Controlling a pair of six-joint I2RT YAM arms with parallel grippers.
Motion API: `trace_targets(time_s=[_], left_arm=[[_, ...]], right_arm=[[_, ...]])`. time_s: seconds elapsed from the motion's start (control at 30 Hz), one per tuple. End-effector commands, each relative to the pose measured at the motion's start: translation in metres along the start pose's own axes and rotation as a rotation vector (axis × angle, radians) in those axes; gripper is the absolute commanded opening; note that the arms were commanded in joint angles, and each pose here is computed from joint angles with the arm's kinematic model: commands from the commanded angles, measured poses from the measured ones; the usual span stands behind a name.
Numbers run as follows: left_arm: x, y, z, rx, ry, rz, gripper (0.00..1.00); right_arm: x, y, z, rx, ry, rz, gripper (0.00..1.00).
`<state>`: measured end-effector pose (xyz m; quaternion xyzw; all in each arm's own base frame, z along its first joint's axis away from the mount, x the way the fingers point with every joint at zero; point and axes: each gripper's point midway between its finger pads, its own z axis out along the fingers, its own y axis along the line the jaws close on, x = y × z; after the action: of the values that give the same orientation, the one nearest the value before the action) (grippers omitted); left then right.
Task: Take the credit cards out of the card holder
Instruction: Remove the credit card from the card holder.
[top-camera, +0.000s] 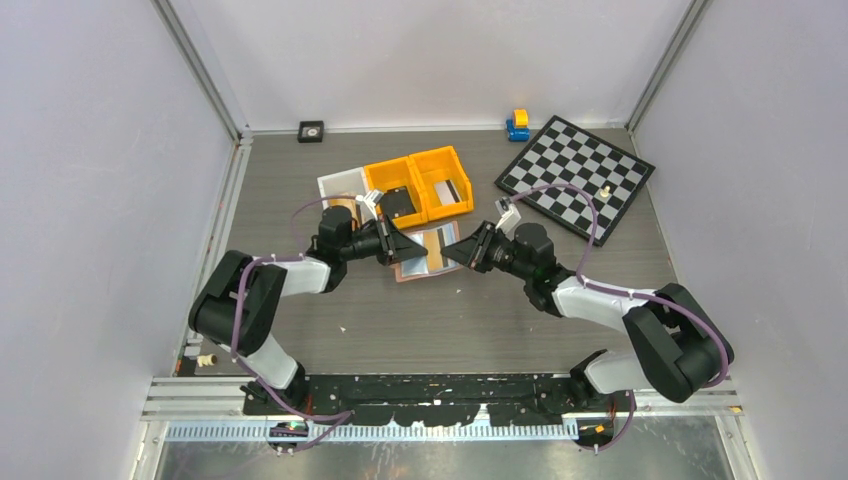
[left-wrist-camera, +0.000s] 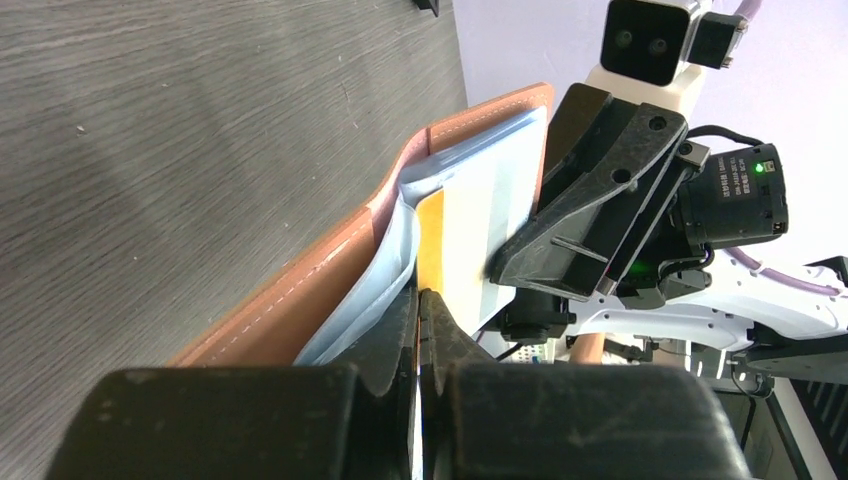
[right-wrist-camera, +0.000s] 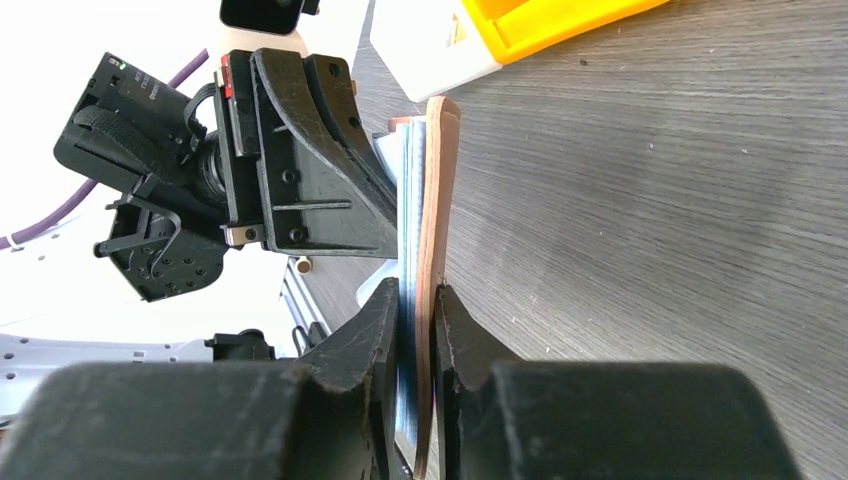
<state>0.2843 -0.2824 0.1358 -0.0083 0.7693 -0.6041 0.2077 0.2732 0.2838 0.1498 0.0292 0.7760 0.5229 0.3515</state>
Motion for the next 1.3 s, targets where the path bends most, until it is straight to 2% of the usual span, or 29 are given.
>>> trace_targets(time_s=[0.0, 0.1, 0.23, 0.37, 0.43, 0.53, 0.63, 0.87, 1.0, 1.27], left_arm=[[-0.003, -0.011, -0.004, 0.014, 0.0, 0.055, 0.0], [-0.004, -0.007, -0.006, 0.006, -0.007, 0.041, 0.0], [-0.007, -0.005, -0.01, -0.004, -0.018, 0.033, 0.0], [-0.008, -0.004, -0.011, -0.014, -0.023, 0.032, 0.0], [-0.007, -0.006, -0.011, -0.003, -0.013, 0.036, 0.0], [-0.003, -0.014, -0.007, 0.029, 0.009, 0.044, 0.1], [0.001, -0.024, -0.004, 0.063, 0.031, 0.072, 0.16], [0.005, -0.028, -0.001, 0.071, 0.042, 0.084, 0.37], [0.008, -0.027, 0.003, 0.073, 0.06, 0.079, 0.38], [0.007, -0.042, 0.002, 0.138, 0.056, 0.093, 0.31]], right_arm=[[-0.017, 0.035, -0.005, -0.142, -0.052, -0.012, 0.22], [-0.023, 0.03, -0.008, -0.139, -0.072, 0.008, 0.22], [-0.027, 0.024, -0.01, -0.125, -0.087, 0.021, 0.18], [-0.027, 0.023, -0.01, -0.121, -0.086, 0.02, 0.22], [-0.027, 0.023, -0.009, -0.123, -0.077, 0.016, 0.16], [-0.025, 0.024, -0.008, -0.136, -0.066, 0.012, 0.11], [-0.024, 0.024, -0.007, -0.135, -0.058, 0.01, 0.09], [-0.022, 0.023, -0.006, -0.126, -0.05, -0.005, 0.1], [-0.018, 0.03, -0.004, -0.149, -0.036, -0.017, 0.11], [-0.014, 0.032, -0.002, -0.158, -0.02, -0.017, 0.11]])
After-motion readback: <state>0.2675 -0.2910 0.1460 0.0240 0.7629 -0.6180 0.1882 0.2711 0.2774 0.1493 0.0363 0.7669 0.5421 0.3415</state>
